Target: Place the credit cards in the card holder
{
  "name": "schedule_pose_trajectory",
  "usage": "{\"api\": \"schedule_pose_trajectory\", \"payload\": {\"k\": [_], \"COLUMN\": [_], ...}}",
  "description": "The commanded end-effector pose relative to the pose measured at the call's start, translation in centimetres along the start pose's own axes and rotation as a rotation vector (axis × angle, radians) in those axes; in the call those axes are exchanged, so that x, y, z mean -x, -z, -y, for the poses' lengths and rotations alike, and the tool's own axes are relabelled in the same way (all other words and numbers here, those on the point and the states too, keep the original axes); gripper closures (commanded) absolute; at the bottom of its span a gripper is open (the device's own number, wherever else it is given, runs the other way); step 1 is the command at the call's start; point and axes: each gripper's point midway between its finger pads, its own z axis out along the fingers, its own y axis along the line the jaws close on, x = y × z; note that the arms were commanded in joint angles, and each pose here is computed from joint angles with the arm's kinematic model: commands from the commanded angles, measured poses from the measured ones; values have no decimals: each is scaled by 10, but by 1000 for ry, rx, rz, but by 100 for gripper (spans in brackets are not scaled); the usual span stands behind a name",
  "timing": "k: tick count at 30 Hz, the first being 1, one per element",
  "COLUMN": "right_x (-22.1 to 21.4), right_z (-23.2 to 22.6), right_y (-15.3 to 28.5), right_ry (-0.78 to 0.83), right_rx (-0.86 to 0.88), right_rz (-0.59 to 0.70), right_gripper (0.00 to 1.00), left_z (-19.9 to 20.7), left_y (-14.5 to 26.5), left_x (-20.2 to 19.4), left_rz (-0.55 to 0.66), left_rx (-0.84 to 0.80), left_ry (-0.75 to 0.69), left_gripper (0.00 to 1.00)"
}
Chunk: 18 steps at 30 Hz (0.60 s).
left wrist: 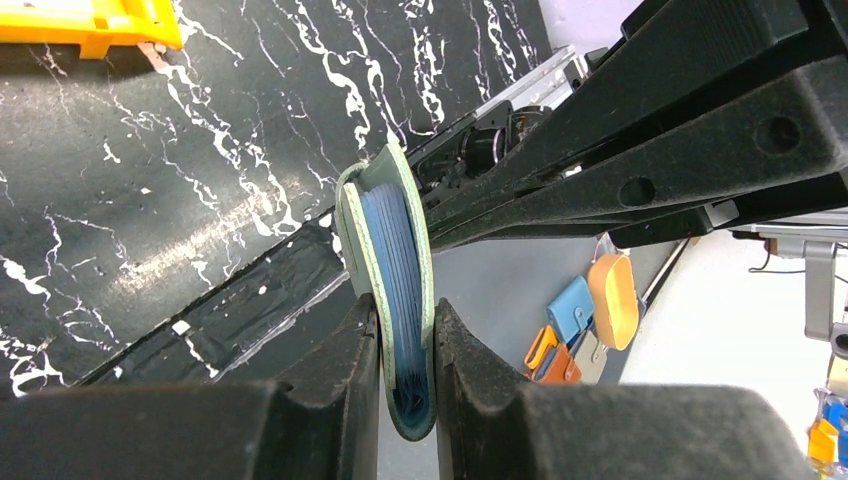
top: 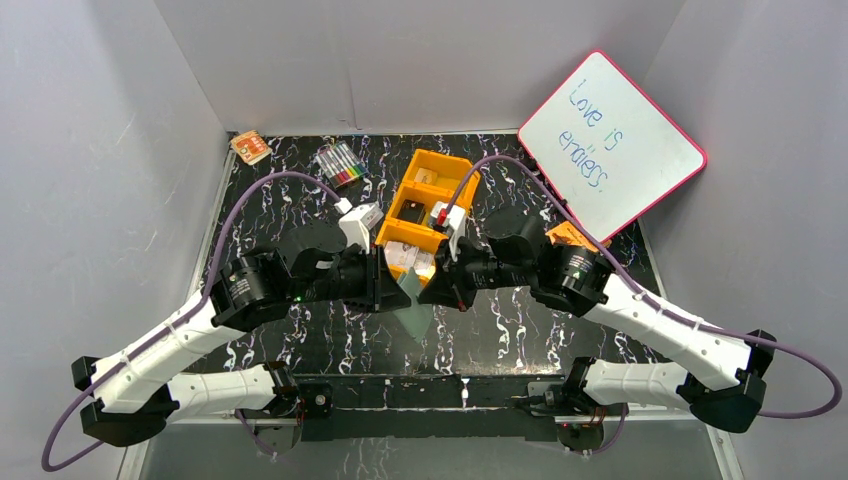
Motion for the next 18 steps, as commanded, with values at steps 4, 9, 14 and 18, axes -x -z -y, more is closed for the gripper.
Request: {"api": "schedule_pose_trajectory", "payload": {"k": [4,9,14,18], "right_x": [14,15,21,34], "right_z": [-23,-23,-31,-50], "right_y": [-41,-28,-5,11], "right_ry": [0,7,6,9], "right_rx": [110,85,83,146], "right_rz": [76,98,118,143], "right_gripper": [100,100,87,65], "left_z": [150,133,102,80], "left_y": [66,68,62,53], "left_x": [62,63,58,53], "left_rz": [235,258,268,269], "left_rx": [-661,-568,-424,-344], "left_ry": [-71,-85,-101,-102], "left_gripper": [100,100,100,100]}}
